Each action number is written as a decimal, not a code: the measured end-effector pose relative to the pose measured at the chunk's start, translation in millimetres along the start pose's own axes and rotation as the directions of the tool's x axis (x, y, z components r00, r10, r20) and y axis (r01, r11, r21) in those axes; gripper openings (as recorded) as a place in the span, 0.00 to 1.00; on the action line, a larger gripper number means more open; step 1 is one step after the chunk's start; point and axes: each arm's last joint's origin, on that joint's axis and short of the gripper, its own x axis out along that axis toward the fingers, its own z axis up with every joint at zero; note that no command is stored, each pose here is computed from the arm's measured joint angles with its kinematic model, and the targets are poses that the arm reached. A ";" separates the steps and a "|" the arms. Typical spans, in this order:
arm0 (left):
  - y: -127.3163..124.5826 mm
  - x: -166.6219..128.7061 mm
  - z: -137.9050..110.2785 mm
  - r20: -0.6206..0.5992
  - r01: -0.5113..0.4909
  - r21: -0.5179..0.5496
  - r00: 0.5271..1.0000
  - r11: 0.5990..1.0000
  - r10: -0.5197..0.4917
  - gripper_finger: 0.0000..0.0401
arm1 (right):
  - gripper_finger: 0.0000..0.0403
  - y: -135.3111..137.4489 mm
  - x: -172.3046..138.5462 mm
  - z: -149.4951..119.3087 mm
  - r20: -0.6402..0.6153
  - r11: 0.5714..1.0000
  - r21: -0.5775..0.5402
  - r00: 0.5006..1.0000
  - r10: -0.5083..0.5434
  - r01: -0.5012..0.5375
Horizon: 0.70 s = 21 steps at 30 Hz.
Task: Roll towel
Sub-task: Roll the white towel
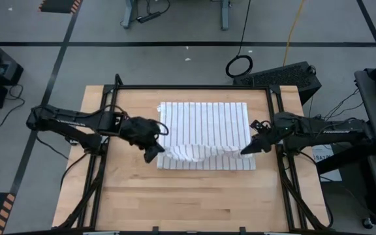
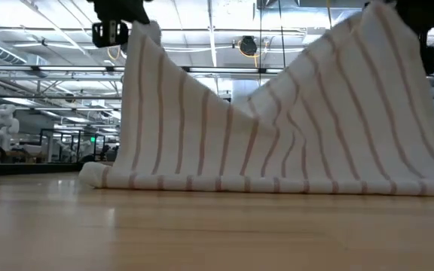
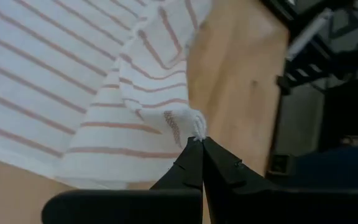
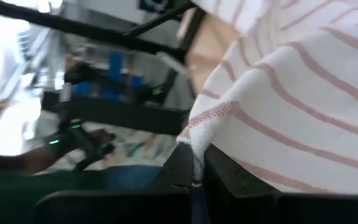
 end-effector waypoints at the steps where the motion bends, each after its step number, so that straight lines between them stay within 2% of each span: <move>1: -4.3 -1.4 -0.5 0.002 0.017 0.010 1.000 1.000 -0.017 0.00 | 0.01 2.8 -0.3 -1.4 -0.013 1.000 0.009 1.000 0.026 -0.026; 4: -11.7 -3.7 -0.8 0.014 0.045 0.029 0.999 0.999 -0.045 0.00 | 0.01 7.1 -0.4 -5.6 -0.048 0.997 0.040 0.997 0.064 -0.062; 9: -4.5 -3.7 -1.3 0.036 -0.063 0.039 0.997 0.997 0.061 0.00 | 0.01 1.2 1.6 -7.4 -0.020 0.999 0.029 1.000 -0.012 0.013; 12: 5.9 -4.9 3.9 0.074 -0.153 0.041 0.986 0.987 0.150 0.00 | 0.01 -5.4 2.7 -5.4 0.074 0.994 0.006 0.991 -0.107 0.107; 15: 16.3 -7.3 13.5 0.113 -0.184 0.020 0.977 0.983 0.181 0.00 | 0.01 -8.2 2.1 -1.3 0.220 0.984 0.022 0.959 -0.177 0.177; 18: 17.3 -12.0 22.7 0.145 -0.097 0.030 0.985 0.995 0.092 0.00 | 0.01 -2.4 1.7 3.4 0.319 0.991 0.058 0.938 -0.135 0.123; 21: 7.8 -18.7 27.0 0.170 0.053 0.072 0.983 0.996 -0.064 0.00 | 0.01 12.3 2.2 4.3 0.277 0.999 0.001 0.960 0.034 -0.035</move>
